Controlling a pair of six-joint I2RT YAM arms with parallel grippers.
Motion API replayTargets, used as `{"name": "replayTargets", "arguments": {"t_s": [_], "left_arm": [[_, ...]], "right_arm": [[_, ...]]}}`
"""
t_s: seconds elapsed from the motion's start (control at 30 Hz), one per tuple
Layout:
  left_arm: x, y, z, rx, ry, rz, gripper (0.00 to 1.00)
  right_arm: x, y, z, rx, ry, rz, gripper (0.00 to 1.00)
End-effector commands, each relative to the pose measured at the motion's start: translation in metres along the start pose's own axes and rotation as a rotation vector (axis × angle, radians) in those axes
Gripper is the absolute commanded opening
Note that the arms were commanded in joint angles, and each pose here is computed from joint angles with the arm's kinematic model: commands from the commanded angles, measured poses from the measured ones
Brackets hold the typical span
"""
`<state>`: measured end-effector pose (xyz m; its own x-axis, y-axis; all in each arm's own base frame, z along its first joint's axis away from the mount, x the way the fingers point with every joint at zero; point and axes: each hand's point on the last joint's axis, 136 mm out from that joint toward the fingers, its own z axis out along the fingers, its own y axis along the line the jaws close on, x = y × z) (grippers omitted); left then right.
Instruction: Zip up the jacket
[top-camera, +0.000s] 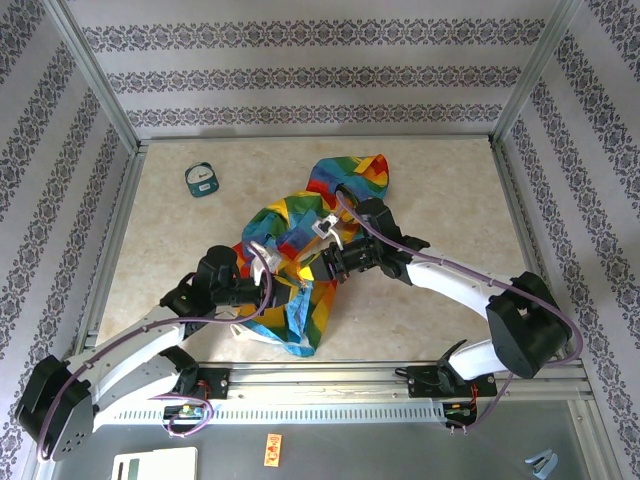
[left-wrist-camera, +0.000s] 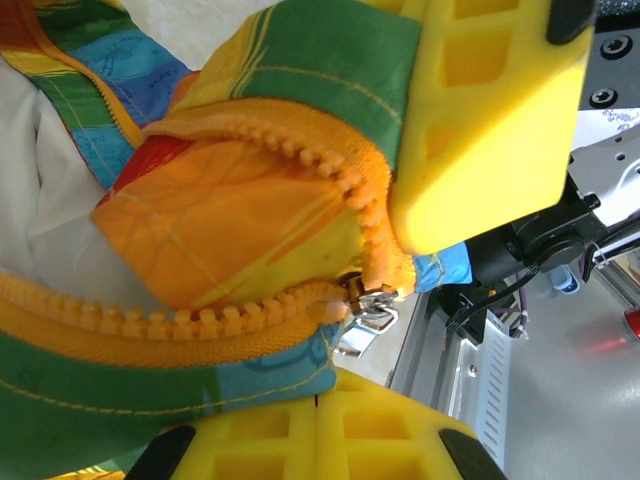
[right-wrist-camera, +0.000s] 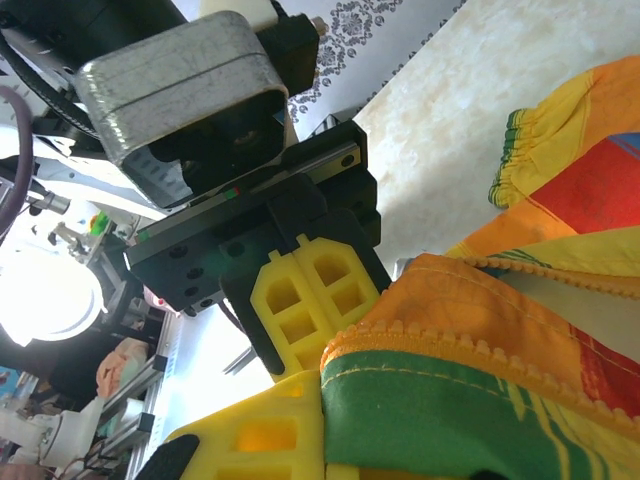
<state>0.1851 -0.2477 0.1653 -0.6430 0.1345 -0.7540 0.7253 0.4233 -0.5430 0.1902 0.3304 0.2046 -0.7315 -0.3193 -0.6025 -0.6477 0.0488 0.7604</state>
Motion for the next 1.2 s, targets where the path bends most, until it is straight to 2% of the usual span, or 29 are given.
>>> {"name": "replayTargets", "arguments": {"t_s": [0.0,0.57,0.77,0.83,0.93,1.0,1.17], "left_arm": [[-0.003,-0.008,-0.003,0.030,0.032,0.052,0.00],[0.021,-0.008,0.007,0.056,0.202,0.049,0.00],[0.012,0.001,0.005,-0.017,0.160,0.048,0.00],[0.005,0.001,0.002,-0.039,0.121,0.056,0.21],[-0.005,0.000,-0.006,-0.068,0.059,0.063,0.42],[-0.011,0.000,-0.011,-0.083,0.017,0.060,0.52],[-0.027,-0.001,-0.025,-0.117,-0.094,0.026,0.64]], "right_arm": [[-0.002,0.006,-0.001,-0.037,0.006,0.002,0.00],[-0.006,0.009,-0.002,-0.044,0.011,-0.021,0.00],[-0.007,0.003,-0.003,-0.016,-0.013,-0.025,0.00],[-0.005,-0.001,-0.003,-0.002,-0.021,-0.017,0.00],[-0.003,-0.005,-0.004,0.011,-0.033,-0.014,0.00],[-0.003,-0.008,-0.003,0.014,-0.039,-0.012,0.00],[-0.005,-0.013,-0.003,0.036,-0.063,-0.015,0.00]]}}
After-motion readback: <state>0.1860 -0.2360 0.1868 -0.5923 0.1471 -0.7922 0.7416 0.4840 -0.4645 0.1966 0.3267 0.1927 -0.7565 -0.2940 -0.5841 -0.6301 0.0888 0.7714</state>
